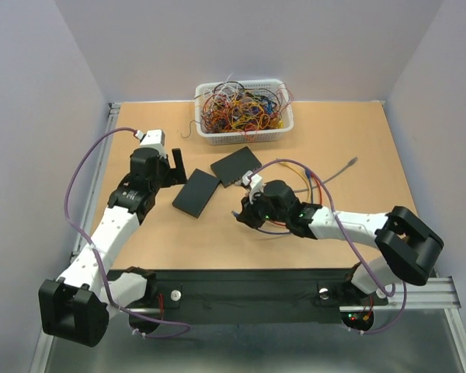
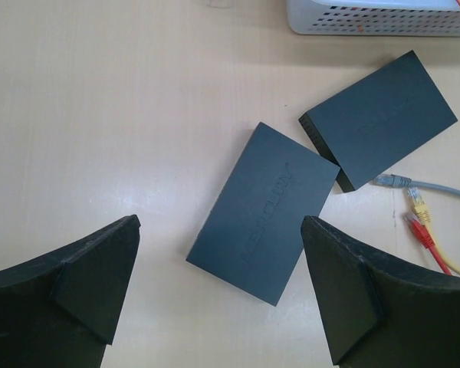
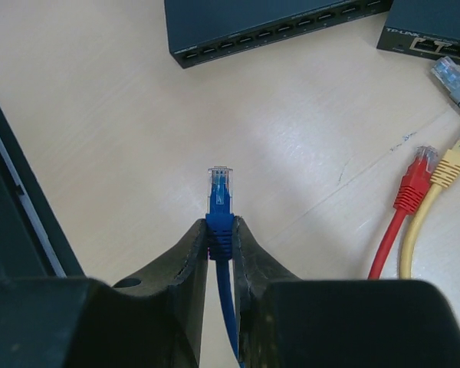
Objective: Insert the plug into the switch port
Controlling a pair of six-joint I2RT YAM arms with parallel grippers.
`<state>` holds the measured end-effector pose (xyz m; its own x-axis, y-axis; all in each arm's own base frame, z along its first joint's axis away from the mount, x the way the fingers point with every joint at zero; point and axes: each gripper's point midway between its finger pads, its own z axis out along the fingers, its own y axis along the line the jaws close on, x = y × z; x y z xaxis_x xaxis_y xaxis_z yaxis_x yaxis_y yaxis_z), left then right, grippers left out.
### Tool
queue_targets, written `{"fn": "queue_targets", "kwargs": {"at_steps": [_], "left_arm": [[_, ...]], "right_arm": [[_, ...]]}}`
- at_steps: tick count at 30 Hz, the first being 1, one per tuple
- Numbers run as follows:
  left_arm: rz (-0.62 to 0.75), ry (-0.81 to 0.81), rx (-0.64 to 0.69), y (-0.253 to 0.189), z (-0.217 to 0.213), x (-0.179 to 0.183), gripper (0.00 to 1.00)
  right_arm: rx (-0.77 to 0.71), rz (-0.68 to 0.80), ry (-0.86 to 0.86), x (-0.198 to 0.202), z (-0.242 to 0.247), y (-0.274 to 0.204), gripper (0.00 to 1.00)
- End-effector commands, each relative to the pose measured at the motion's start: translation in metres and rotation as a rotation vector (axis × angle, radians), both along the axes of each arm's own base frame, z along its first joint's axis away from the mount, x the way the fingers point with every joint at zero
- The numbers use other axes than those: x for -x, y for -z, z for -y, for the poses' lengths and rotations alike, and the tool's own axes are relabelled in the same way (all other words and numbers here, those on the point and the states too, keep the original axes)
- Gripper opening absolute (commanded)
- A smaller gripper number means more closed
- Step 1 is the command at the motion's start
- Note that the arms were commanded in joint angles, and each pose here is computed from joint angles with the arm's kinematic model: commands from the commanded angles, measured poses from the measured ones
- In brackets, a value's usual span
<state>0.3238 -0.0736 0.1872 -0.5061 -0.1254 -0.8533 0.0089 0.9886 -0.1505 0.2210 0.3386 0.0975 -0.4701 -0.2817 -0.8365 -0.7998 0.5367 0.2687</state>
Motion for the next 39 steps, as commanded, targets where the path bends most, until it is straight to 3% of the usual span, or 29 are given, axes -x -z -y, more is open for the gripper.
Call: {"fn": "queue_targets", "kwargs": {"at_steps": [1, 9, 17, 22, 33, 39], "left_arm": [[0.059, -0.006, -0.007, -0.006, -0.005, -0.008, 0.99], [-0.117, 0.112, 0.074, 0.027, 0.022, -0.030, 0.98], [-0.147, 0.072, 0.067, 0.029, 0.014, -0.050, 0.98], [-0.221, 0.133, 0.072, 0.056, 0.023, -0.045, 0.96], [-0.353, 0.110, 0.028, 0.102, 0.016, -0.039, 0.95], [-0.394, 0.124, 0.052, 0.114, 0.022, -0.036, 0.88]], "right_arm": [[-0.013, 0.024, 0.061, -0.012, -0.005, 0.001, 0.00], [0.052, 0.022, 0.120, -0.030, -0.015, 0.011, 0.00], [0.073, 0.053, 0.143, -0.045, -0.024, 0.004, 0.00], [0.070, 0.031, 0.145, -0.047, -0.029, 0.007, 0.01], [0.075, 0.020, 0.126, -0.042, -0.031, 0.011, 0.01], [0.071, 0.011, 0.131, -0.041, -0.034, 0.011, 0.00]]}}
